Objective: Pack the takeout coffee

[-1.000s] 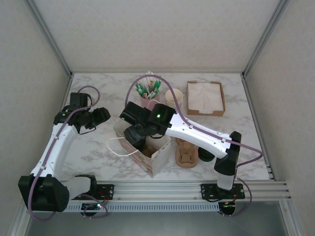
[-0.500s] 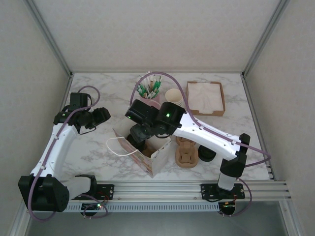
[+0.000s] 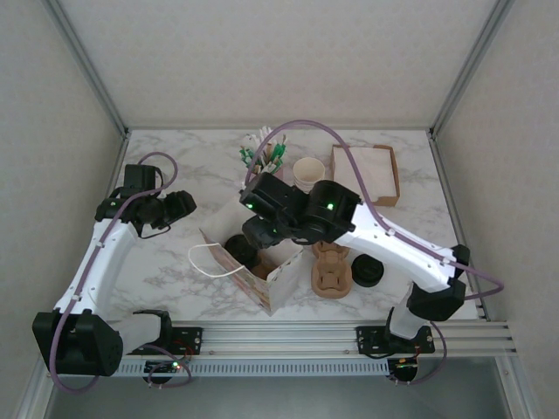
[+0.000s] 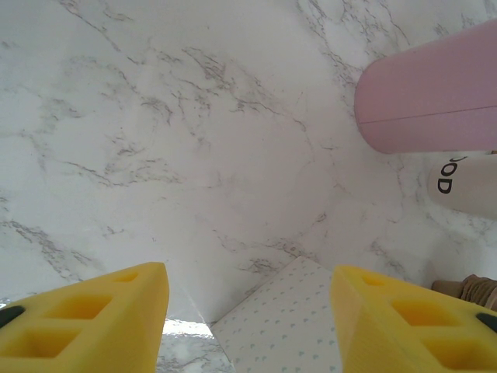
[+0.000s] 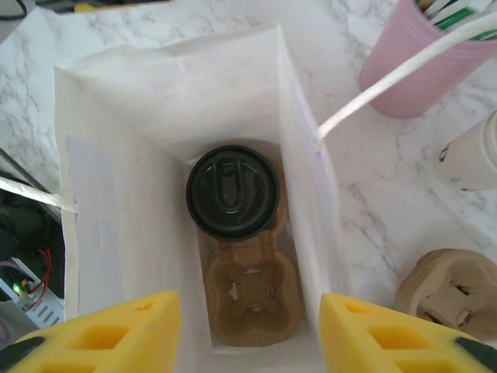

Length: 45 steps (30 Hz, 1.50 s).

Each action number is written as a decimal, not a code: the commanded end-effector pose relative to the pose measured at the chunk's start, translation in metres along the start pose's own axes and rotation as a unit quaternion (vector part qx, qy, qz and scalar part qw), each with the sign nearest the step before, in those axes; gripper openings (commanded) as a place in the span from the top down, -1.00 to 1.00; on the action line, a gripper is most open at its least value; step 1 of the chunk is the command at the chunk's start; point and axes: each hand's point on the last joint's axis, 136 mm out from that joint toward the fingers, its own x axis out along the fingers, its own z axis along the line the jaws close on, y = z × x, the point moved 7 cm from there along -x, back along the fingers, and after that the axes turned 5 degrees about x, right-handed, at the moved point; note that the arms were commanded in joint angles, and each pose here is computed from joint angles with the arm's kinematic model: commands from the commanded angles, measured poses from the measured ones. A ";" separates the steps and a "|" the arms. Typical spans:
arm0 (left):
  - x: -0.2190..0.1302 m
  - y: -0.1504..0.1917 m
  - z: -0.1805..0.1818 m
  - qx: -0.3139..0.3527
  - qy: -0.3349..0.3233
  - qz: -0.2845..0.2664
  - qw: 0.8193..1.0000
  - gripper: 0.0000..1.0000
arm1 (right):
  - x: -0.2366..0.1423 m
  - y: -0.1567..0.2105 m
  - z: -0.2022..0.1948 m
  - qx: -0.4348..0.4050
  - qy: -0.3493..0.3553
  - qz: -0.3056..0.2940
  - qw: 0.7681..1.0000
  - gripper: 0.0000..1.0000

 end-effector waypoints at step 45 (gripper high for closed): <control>-0.016 0.000 -0.004 0.017 0.036 -0.043 0.998 -0.15 | 0.084 -0.127 -0.144 0.136 -0.051 -0.114 0.983 0.33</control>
